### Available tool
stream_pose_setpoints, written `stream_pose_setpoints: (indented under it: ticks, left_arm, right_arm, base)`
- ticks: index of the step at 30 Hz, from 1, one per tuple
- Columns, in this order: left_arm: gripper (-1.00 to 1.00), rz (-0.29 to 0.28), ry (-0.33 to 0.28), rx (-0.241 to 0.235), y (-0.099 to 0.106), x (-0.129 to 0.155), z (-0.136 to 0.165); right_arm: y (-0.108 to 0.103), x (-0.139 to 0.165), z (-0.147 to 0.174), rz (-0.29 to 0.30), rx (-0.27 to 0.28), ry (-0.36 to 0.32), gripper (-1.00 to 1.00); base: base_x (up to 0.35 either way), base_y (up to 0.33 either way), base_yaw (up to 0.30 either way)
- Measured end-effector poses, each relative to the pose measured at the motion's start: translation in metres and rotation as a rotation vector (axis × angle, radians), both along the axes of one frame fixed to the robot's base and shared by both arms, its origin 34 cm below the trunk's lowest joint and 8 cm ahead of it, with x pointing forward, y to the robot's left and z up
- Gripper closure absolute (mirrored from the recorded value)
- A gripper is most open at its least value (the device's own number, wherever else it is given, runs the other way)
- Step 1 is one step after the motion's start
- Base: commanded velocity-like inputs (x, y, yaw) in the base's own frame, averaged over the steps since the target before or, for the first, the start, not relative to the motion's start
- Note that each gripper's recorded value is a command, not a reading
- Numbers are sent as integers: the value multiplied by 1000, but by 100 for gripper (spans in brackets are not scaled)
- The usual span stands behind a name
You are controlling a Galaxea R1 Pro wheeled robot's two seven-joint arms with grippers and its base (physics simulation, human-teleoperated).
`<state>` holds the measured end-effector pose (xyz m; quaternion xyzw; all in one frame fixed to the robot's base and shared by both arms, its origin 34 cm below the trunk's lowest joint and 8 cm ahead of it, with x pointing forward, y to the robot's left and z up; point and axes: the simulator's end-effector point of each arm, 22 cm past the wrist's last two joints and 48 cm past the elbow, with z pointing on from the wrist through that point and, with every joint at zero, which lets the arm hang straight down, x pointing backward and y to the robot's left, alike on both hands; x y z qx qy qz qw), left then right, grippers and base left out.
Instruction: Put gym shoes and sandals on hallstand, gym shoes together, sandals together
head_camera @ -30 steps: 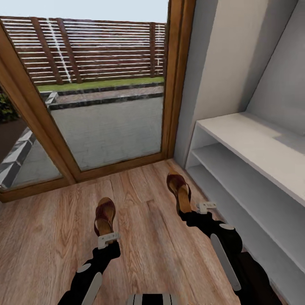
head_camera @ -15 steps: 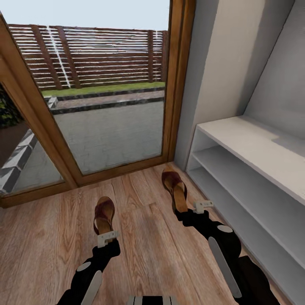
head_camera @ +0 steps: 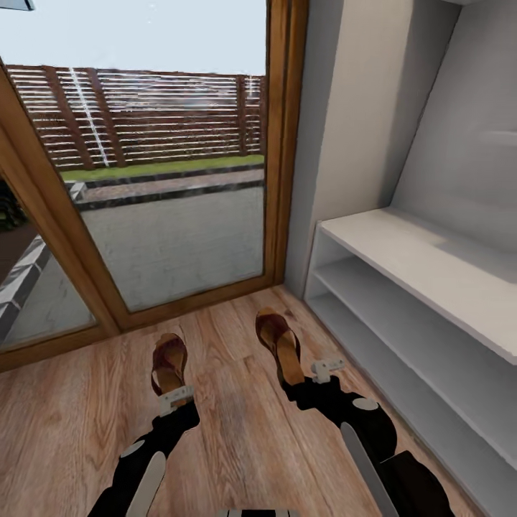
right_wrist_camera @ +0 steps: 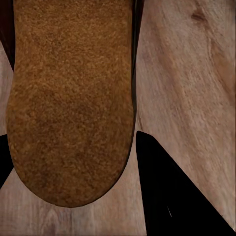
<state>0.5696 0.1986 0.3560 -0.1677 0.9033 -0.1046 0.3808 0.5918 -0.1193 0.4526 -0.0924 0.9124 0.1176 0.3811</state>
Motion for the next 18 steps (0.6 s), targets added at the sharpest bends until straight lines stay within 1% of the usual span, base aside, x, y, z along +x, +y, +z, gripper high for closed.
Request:
stream_pose_setpoints:
  ticks: [1, 2, 3, 5, 6, 7, 9, 11, 12, 13, 15, 17, 18]
  left_arm:
    - [100, -5, -14, -4, -3, 3, 6]
    - [100, -23, -34, -14, -13, 6, 16]
    - [100, -37, -45, -15, -19, 8, 21]
    - [100, -75, -67, -15, -35, 10, 33]
    - [100, -81, -71, -13, -37, 10, 35]
    - [100, -87, -75, -11, -39, 10, 38]
    - [100, -91, -78, -9, -40, 10, 40]
    - [100, -96, -62, -5, -41, 6, 34]
    - [100, -98, -54, -4, -42, 4, 32]
    - [100, -110, 5, -1, -45, -3, 7]
    - [100, -114, 15, 1, -44, -3, 2]
    - [100, -125, 20, -12, -46, -2, -1]
    - [100, -135, 18, -26, -49, -2, -2]
  right_arm:
    - [0, 1, 2, -2, 0, -4, 100]
    - [-4, 2, 4, -13, -14, -8, 100]
    - [-7, 4, 6, -25, -25, -13, 100]
    - [-29, 9, 9, -101, -104, -28, 100]
    - [-32, 10, 11, -120, -113, -33, 100]
    - [-43, 12, 13, -156, -154, -45, 100]
    - [-49, 13, 18, -182, -172, -55, 100]
    - [-56, 15, 22, -208, -197, -66, 100]
    - [-57, 15, 24, -213, -198, -68, 100]
    - [-66, 18, 14, -229, -234, -44, 100]
    - [-68, 21, 8, -231, -242, -27, 100]
    - [-73, 29, -4, -234, -262, -1, 100]
    - [-76, 33, -8, -237, -271, 9, 100]
  base:
    - [0, 0, -289]
    - [0, 0, -290]
    - [0, 0, -292]
    - [0, 0, -294]
    - [0, 0, -293]
    - [0, 0, -292]
    - [0, 0, -291]
    - [0, 0, -287]
    - [0, 0, -272]
    - [0, 0, -270]
    - [0, 0, -267]
    - [0, 0, -262]
    - [0, 0, -262]
